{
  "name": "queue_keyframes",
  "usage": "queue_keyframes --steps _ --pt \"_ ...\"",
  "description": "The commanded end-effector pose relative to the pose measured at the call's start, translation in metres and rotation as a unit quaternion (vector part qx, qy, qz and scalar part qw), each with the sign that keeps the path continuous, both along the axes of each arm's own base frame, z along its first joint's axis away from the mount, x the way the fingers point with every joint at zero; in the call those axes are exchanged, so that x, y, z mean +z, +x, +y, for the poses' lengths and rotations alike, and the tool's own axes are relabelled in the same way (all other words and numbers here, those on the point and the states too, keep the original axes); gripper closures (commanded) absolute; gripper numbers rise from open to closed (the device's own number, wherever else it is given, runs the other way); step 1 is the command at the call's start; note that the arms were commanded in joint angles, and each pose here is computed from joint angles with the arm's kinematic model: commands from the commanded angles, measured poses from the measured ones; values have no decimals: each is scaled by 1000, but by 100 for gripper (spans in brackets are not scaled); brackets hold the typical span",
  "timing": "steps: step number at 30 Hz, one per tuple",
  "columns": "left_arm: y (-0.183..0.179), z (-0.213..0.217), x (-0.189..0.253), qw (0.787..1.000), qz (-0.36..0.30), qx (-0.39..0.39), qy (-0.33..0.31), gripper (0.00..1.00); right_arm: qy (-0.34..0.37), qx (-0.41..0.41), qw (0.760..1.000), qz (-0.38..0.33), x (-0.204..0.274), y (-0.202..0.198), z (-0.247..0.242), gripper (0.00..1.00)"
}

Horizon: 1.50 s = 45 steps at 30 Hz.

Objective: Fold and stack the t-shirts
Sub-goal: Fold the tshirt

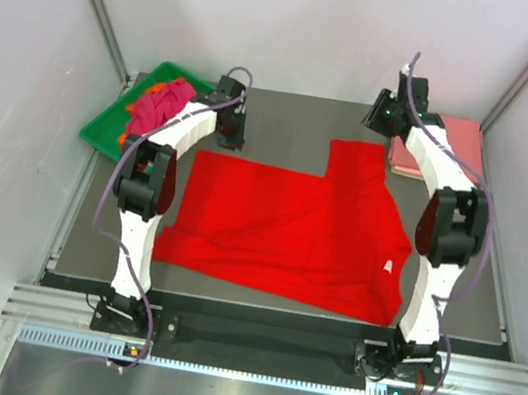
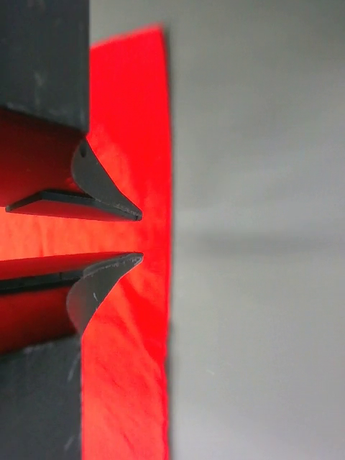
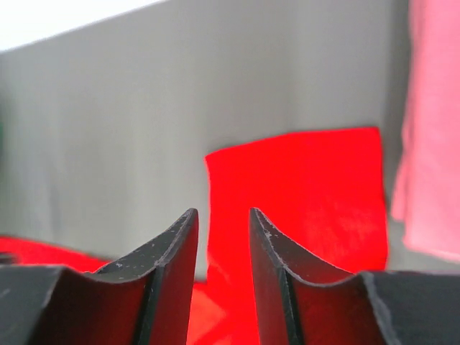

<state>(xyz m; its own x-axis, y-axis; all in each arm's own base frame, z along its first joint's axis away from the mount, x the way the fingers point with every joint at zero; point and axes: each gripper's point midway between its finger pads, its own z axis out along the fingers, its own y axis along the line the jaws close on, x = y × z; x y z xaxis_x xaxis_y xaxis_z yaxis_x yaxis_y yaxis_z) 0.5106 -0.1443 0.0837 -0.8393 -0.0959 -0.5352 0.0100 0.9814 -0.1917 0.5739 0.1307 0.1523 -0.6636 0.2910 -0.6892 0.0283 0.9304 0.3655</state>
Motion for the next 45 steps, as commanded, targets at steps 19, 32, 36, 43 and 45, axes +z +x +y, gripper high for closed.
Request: queue_keyframes --steps 19,32,36,43,45 --pt "-2 31 -83 989 90 37 108 72 -127 29 984 124 -116 -29 -31 71" --pt "33 49 -90 988 58 64 125 71 -122 31 985 114 -130 10 -22 72" --pt "45 51 -90 989 48 66 120 71 -114 27 988 100 -126 26 -21 71" --pt "54 39 -17 996 -1 38 84 68 -91 27 994 49 -81 40 -13 71" --pt "47 37 9 996 -17 31 76 64 -82 27 996 35 -71 40 -9 70"
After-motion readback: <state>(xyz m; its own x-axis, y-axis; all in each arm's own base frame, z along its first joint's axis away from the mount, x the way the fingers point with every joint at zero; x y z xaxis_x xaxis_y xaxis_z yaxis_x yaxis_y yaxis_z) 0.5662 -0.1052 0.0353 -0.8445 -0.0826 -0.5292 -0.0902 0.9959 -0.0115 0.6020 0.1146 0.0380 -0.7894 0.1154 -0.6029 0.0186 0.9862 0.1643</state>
